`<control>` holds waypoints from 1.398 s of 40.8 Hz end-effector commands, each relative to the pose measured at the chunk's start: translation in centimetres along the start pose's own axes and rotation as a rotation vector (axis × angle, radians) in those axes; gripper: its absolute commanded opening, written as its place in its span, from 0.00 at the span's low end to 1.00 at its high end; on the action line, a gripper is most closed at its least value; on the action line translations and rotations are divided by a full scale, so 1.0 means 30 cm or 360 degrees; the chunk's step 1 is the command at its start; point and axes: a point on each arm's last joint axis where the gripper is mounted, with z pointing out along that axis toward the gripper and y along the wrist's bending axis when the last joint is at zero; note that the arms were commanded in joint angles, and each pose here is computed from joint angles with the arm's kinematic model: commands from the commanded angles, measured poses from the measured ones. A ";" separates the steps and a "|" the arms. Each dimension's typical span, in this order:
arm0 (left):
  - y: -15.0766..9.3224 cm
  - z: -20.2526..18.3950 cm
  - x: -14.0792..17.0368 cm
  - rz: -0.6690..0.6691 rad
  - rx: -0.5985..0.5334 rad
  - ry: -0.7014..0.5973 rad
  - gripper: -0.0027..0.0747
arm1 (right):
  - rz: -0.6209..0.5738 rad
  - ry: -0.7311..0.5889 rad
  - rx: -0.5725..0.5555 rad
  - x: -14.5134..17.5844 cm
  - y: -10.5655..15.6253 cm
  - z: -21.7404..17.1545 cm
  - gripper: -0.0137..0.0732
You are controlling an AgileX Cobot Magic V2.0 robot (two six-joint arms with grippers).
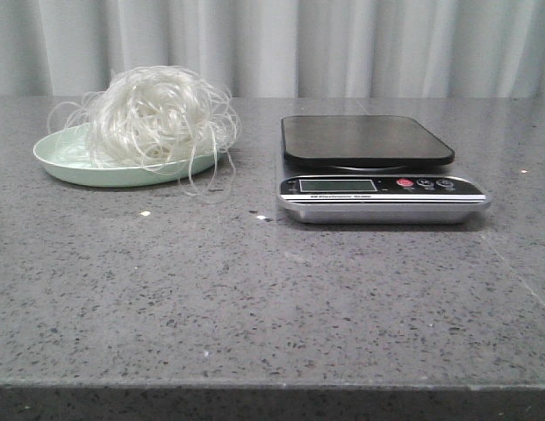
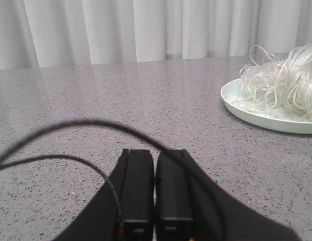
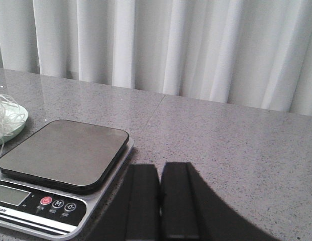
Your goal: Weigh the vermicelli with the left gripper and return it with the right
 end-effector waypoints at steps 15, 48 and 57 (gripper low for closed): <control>0.002 -0.005 -0.017 -0.0036 -0.0014 -0.0135 0.21 | 0.0027 -0.0044 0.0108 -0.032 -0.020 -0.013 0.33; 0.002 -0.005 -0.017 -0.0036 -0.0014 -0.0135 0.21 | 0.0157 -0.0103 0.0422 0.190 -0.045 -0.119 0.33; 0.002 -0.005 -0.017 -0.0036 -0.0014 -0.0135 0.21 | 0.0163 -0.0104 0.0421 0.190 -0.044 -0.119 0.33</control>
